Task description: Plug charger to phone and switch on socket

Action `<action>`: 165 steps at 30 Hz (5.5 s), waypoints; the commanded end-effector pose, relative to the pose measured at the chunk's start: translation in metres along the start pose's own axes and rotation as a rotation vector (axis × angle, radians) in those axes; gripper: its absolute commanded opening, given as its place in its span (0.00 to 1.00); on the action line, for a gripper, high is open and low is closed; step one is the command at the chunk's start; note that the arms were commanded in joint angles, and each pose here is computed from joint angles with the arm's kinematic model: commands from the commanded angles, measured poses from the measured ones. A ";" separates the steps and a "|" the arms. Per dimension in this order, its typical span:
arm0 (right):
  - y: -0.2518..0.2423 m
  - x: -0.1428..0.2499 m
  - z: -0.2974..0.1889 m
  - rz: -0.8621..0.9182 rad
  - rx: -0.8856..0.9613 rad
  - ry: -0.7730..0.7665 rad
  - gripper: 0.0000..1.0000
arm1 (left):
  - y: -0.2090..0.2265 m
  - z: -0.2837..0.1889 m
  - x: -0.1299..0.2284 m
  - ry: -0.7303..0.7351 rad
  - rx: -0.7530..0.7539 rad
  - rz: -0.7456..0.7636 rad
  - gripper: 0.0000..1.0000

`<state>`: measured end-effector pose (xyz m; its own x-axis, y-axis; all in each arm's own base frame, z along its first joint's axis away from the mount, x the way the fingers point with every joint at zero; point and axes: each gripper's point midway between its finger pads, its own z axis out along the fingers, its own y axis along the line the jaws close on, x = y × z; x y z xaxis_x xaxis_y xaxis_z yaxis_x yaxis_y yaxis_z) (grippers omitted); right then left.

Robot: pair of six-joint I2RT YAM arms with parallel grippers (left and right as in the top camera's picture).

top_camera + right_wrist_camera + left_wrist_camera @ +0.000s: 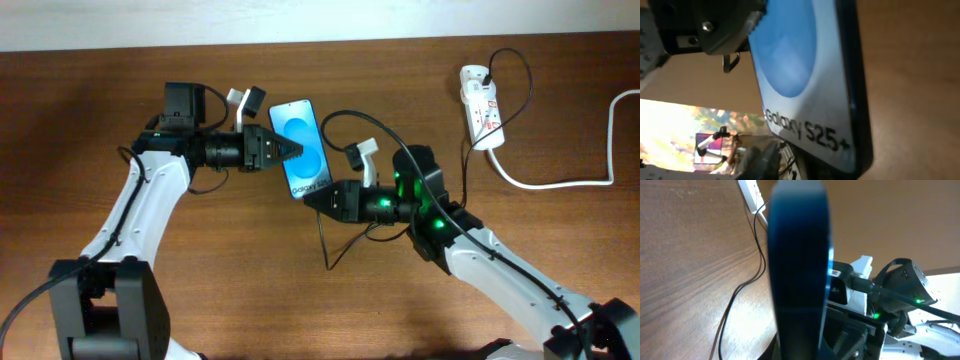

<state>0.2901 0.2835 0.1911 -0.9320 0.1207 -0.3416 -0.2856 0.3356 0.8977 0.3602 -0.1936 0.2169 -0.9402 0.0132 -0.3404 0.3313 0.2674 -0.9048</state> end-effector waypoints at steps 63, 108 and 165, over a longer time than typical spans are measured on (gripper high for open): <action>0.009 -0.013 -0.231 -0.091 0.947 -0.194 0.98 | 0.014 0.049 0.017 0.124 -0.292 -0.221 0.02; -0.027 0.003 -0.221 0.038 1.015 -0.025 0.98 | 0.190 0.051 0.020 0.131 -0.539 -0.321 0.11; -0.029 0.002 -0.224 0.032 1.037 -0.028 0.98 | 0.224 0.035 0.023 0.114 -0.725 -0.318 0.98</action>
<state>0.2435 0.0677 0.2214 -0.9338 0.1600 -0.3202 0.0836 0.9673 0.2394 0.4171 -0.1873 0.0259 -0.9976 -0.0544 -0.0426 -0.0134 0.7569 -0.6534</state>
